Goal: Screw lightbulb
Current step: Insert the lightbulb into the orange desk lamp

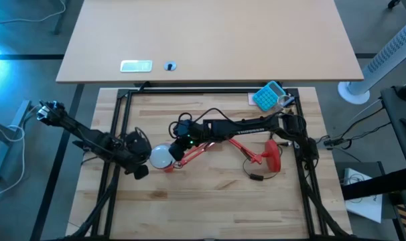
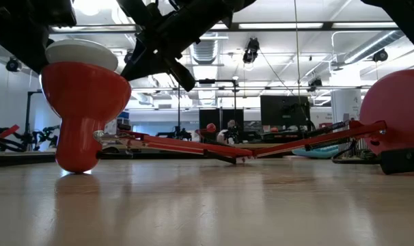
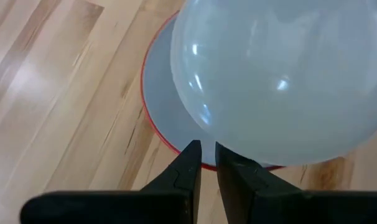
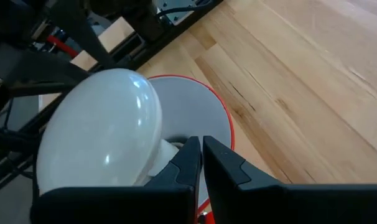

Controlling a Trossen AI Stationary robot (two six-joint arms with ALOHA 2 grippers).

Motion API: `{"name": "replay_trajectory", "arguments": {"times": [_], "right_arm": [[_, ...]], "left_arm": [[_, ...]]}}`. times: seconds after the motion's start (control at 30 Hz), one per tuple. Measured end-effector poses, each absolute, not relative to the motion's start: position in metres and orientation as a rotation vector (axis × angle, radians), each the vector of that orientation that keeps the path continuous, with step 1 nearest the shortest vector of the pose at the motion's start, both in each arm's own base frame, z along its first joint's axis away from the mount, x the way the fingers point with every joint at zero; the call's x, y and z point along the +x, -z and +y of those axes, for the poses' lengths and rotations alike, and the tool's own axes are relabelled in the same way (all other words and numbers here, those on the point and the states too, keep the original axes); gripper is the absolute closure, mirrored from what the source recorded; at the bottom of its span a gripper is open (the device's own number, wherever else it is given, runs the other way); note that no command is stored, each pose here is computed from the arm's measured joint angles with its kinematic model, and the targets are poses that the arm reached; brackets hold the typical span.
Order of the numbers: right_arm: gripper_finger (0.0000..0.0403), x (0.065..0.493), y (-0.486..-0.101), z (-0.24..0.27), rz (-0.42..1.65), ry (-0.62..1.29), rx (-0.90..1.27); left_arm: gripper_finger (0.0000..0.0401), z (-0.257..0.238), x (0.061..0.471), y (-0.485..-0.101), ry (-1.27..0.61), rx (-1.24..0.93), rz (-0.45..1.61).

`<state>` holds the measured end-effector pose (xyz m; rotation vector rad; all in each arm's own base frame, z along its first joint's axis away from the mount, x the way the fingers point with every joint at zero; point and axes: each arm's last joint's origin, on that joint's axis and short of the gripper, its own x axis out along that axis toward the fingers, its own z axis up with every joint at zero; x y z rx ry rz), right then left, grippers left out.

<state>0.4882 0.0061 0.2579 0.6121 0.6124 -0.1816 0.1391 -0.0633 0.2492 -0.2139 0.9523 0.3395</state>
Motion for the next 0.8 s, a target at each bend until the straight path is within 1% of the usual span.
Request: {"name": "replay_trajectory", "arguments": {"times": [0.27,0.57,0.67,0.8], "right_arm": [[0.0389,0.488,-0.258,0.006,0.617,0.176,0.597],[0.0389,0.478,-0.271,0.006,0.649,0.139,0.465],[0.0389,0.472,-0.284,0.007,0.636,0.102,0.374],[0.0387,0.467,-0.309,0.011,0.525,0.049,0.274]], "left_arm": [[0.0364,-0.061,0.140,-0.249,-0.354,-0.221,0.951],[0.0364,-0.061,0.140,-0.249,-0.355,-0.221,0.951],[0.0364,-0.061,0.140,-0.249,-0.355,-0.220,0.951],[0.0364,-0.061,0.140,-0.249,-0.355,-0.220,0.952]]}}
